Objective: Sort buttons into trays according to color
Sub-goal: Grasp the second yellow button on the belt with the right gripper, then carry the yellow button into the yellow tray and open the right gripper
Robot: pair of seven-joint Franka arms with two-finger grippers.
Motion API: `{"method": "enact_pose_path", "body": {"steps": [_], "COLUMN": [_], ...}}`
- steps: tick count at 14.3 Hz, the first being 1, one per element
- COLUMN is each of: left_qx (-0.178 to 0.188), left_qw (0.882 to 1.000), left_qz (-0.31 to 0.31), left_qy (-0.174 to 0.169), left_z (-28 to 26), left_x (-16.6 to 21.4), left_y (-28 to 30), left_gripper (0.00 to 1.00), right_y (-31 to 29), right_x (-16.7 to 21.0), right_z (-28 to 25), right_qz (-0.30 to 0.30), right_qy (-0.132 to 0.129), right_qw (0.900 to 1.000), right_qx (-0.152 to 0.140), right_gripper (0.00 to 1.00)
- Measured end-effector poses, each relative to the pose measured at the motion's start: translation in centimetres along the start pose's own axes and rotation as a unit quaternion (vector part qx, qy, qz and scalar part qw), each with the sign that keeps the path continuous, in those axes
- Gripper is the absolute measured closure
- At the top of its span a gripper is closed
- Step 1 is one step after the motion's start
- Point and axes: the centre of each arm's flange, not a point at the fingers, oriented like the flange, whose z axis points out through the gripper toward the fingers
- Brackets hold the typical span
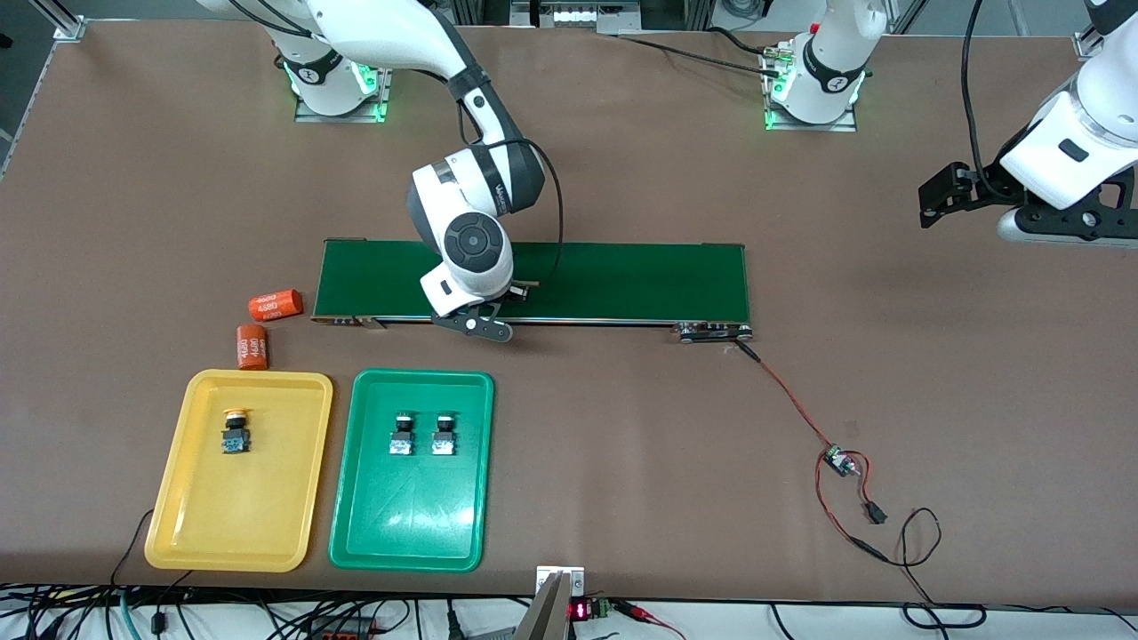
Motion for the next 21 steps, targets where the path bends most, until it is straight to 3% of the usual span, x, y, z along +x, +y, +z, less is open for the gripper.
{"method": "enact_pose_path", "body": {"steps": [4, 6, 8, 14, 21], "left_qx": [0.0, 0.0, 0.0, 0.0, 0.0], "left_qw": [1.0, 1.0, 1.0, 1.0, 1.0], "left_qz": [0.0, 0.0, 0.0, 0.0, 0.0], "left_qy": [0.0, 0.0, 0.0, 0.0, 0.0], "left_z": [0.0, 0.0, 0.0, 0.0, 0.0], "left_x": [0.0, 0.0, 0.0, 0.0, 0.1], "left_y": [0.0, 0.0, 0.0, 0.0, 0.0], "left_gripper": [0.0, 0.0, 0.0, 0.0, 0.0], "right_y": [1.7, 4.8, 9.8, 20.6, 28.0], "right_x": [3.2, 6.5, 10.9, 20.4, 26.6], "right_z": [-4.7, -7.0, -7.2, -5.6, 1.4], "right_qz": [0.036, 0.068, 0.085, 0.028, -0.066], "right_qy": [0.04, 0.061, 0.062, 0.077, 0.1], "right_qw": [0.998, 0.995, 0.994, 0.996, 0.993], "right_qx": [0.026, 0.033, 0.033, 0.021, -0.015], "right_gripper": [0.58, 0.58, 0.58, 0.58, 0.58]}}
